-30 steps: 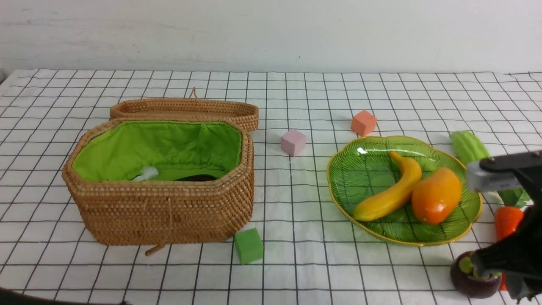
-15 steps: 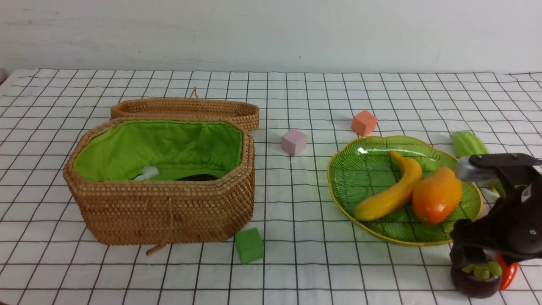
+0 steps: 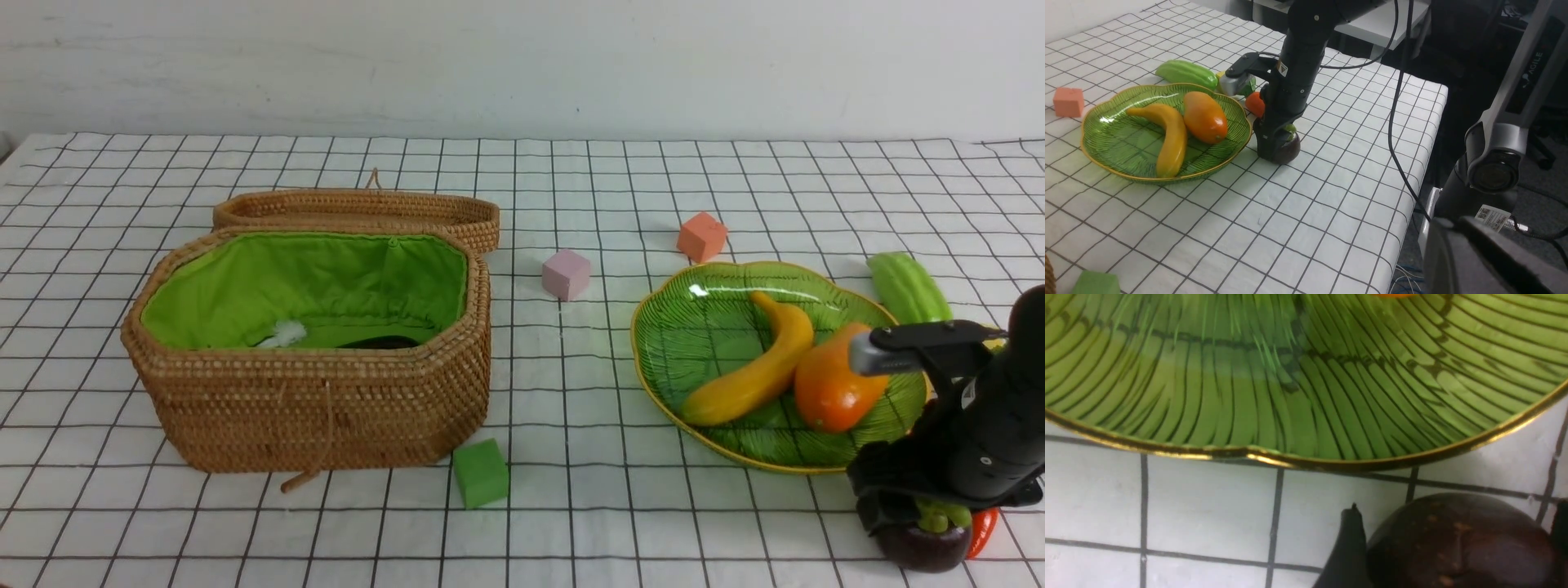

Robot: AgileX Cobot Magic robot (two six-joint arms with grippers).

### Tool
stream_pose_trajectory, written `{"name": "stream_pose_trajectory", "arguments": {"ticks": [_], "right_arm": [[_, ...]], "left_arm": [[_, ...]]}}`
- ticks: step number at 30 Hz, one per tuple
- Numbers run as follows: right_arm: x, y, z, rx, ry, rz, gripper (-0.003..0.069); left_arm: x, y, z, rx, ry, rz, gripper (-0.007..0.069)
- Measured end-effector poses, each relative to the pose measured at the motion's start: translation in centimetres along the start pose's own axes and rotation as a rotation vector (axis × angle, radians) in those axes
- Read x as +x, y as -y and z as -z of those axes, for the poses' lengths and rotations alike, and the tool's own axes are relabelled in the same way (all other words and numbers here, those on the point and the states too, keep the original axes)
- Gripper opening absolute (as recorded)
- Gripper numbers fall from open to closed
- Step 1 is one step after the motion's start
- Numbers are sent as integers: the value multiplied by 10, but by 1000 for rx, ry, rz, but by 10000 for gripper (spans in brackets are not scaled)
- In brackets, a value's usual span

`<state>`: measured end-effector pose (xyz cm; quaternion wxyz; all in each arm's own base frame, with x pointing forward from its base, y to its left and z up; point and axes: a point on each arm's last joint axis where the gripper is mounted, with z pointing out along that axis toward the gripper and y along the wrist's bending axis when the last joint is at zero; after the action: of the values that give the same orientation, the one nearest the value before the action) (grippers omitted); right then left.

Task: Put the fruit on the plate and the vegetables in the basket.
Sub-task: Use the right arm to grab a mangosteen and put it into the right plate

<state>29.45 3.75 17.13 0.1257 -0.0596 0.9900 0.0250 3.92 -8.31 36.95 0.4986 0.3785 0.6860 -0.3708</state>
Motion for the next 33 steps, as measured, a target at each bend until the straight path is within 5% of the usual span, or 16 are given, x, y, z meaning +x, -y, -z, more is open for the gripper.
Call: {"name": "stream_pose_trajectory", "arguments": {"ticks": [18, 25, 33], "right_arm": [[0, -7, 22, -67, -58, -60, 574], [-60, -38, 86, -251, 387, -65, 574], [-112, -53, 32, -190, 582, 15, 574]], "left_arm": [[0, 0, 0, 1, -3, 0, -13], [-7, -6, 0, -67, 76, -14, -13], [-17, -15, 3, -163, 187, -17, -13]]}}
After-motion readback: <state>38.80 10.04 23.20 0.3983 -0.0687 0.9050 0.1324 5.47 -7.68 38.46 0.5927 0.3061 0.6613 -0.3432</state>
